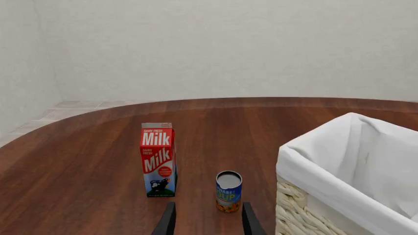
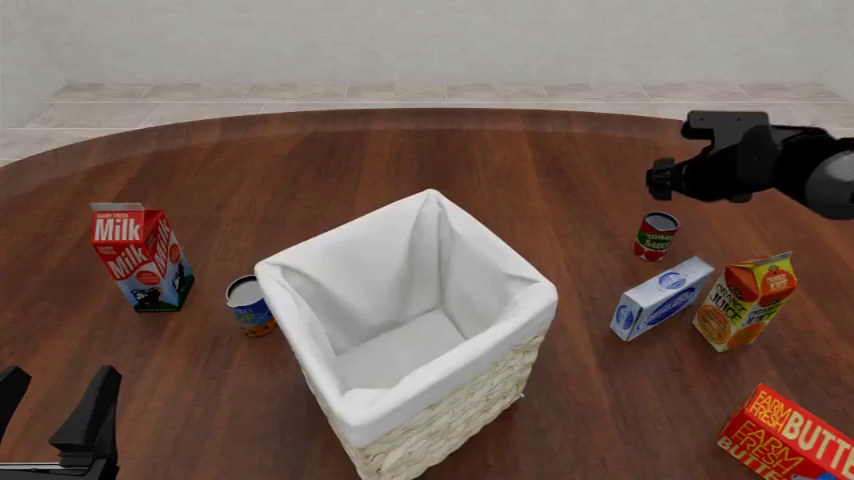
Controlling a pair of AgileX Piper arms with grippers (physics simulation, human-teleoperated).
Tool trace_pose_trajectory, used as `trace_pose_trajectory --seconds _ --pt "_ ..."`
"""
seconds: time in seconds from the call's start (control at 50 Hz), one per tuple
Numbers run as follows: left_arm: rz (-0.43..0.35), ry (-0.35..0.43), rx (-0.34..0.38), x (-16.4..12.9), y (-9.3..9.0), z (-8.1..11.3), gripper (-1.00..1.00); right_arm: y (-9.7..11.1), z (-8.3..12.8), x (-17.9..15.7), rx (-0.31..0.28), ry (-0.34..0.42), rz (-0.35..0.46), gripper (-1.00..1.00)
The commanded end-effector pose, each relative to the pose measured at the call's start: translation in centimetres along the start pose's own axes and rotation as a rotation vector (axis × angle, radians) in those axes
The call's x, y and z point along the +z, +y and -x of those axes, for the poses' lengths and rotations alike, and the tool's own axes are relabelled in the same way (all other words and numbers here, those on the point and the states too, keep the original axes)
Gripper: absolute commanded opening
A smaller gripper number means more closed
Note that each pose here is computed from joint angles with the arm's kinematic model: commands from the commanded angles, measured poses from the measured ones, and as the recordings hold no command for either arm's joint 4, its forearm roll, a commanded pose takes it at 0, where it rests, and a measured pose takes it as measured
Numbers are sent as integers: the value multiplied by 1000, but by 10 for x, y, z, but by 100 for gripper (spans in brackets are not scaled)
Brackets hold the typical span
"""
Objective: Pick up the tomato sauce, and put it in the basket.
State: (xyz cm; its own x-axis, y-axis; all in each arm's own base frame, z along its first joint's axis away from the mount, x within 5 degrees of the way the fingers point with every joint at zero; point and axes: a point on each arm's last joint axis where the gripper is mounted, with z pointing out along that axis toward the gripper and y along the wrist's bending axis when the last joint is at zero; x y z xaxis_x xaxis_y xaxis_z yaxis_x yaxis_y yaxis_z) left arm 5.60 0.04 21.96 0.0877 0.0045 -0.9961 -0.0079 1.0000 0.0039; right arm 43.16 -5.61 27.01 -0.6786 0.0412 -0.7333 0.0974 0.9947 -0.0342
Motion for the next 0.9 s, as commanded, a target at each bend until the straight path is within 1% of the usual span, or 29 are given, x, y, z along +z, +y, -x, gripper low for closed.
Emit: trace_pose_trajectory --seconds 0.02,0.16,0.4,0.52,0.72,0.9 --pt "0 0 0 0 0 0 100 -1 -5 11 5 5 -1 100" --pt "0 0 0 0 0 0 100 -4 -6 18 11 6 -7 100" --pt "0 0 0 0 0 0 100 -3 -13 35 17 21 -5 100" --pt "0 0 0 0 0 0 100 -3 -14 41 17 23 -5 100" --pt "0 0 0 0 0 0 100 -8 -17 53 24 27 -13 100" --pt "0 0 0 0 0 0 100 -5 -19 62 33 25 -8 100"
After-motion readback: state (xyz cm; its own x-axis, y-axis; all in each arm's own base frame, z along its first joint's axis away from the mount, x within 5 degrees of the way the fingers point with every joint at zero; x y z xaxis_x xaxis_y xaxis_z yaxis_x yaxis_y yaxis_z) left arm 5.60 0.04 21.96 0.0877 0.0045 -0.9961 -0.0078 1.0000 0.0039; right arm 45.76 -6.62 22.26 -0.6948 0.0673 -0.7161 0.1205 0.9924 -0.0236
